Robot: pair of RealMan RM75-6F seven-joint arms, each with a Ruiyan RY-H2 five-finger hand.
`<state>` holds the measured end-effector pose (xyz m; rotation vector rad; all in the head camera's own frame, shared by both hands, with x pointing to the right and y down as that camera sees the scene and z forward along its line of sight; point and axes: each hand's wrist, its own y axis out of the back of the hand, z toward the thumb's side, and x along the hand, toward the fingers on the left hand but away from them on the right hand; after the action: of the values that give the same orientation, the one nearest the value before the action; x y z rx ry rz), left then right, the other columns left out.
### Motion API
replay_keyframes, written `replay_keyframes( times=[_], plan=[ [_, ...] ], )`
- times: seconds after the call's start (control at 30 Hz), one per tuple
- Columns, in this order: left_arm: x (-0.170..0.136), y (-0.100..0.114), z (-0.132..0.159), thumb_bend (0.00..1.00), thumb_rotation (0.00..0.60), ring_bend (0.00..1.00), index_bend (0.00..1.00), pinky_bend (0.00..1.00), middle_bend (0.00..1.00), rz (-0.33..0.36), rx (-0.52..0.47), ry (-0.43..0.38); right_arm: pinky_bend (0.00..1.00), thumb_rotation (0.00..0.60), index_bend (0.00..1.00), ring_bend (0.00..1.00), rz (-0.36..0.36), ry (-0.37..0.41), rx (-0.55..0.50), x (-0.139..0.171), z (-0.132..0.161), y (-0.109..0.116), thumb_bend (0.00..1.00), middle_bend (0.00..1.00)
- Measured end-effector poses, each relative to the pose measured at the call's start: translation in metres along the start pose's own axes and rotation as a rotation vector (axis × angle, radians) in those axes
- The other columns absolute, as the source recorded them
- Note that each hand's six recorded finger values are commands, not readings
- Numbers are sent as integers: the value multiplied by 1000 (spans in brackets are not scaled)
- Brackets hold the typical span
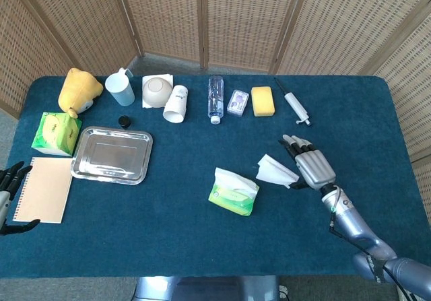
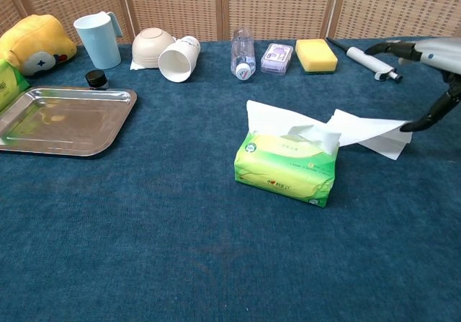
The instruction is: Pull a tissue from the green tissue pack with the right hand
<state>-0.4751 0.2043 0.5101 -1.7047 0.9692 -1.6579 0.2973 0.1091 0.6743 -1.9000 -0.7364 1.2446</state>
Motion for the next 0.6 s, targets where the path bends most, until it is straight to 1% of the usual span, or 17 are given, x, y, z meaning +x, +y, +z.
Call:
replay_keyframes(
  times=[0.17, 0.3, 0.47, 0.6],
  plan=[
    [0, 0, -1, 0, 600, 0, 0, 0, 0, -4, -8, 2, 123, 600, 0, 0, -24, 1, -31, 10, 3, 12, 0, 0],
    [-1, 1, -1, 0, 600, 0, 0, 0, 0, -2, -8, 2, 126, 600, 0, 0, -59, -9, -36, 25, -2, 20, 0, 0],
    [-5, -2, 0, 0, 600, 0, 0, 0, 0, -17, 0, -9, 126, 600, 0, 0, -91, -3, -7, 50, -9, 24, 0, 0],
    [-9, 1, -1, 0, 600, 0, 0, 0, 0, 0, -2, -7, 127, 600, 0, 0, -133, -15, 10, 70, -17, 25, 0, 0]
  ],
)
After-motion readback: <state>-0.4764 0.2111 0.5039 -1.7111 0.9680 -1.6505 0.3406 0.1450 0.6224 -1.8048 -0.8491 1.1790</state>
